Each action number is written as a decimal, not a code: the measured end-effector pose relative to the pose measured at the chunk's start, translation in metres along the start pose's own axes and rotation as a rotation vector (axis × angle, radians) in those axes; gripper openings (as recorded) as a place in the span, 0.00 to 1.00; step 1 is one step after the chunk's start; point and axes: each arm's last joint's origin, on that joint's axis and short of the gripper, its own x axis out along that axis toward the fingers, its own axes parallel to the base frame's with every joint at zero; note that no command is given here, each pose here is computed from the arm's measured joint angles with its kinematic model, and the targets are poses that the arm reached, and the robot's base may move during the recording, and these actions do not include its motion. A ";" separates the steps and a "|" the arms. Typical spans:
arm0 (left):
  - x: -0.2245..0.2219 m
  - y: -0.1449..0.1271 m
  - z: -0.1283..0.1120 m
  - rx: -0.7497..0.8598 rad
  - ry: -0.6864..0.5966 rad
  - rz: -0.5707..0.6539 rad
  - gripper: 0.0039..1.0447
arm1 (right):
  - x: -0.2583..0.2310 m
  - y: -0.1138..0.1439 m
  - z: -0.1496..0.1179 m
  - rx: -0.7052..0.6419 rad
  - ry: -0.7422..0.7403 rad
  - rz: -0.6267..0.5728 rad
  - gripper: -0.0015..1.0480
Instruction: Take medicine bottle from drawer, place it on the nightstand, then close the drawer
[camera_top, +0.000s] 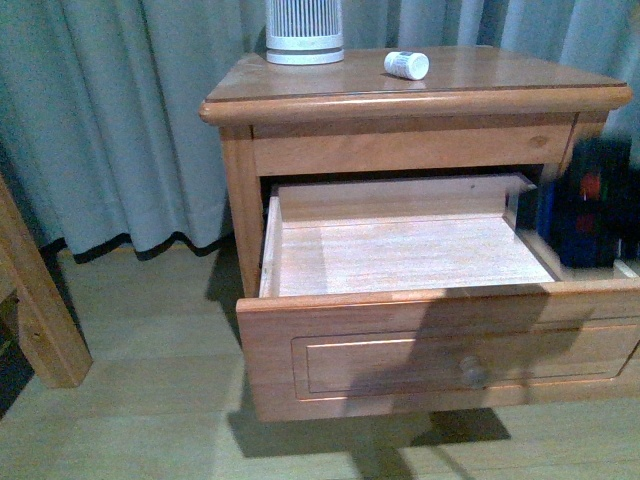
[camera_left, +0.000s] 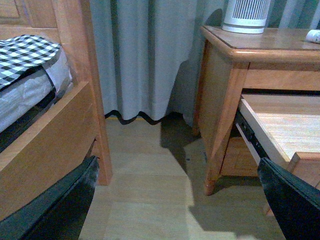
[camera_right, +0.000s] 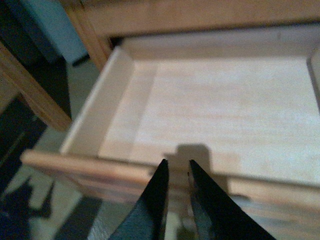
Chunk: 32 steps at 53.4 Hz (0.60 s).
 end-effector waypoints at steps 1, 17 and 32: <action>0.000 0.000 0.000 0.000 0.000 0.000 0.94 | 0.000 -0.001 -0.009 0.001 0.015 -0.009 0.09; 0.000 0.000 0.000 0.000 0.000 0.000 0.94 | 0.030 -0.012 -0.072 -0.060 0.009 -0.133 0.03; 0.000 0.000 0.000 0.000 0.000 0.000 0.94 | 0.093 -0.041 -0.077 -0.212 -0.059 -0.208 0.03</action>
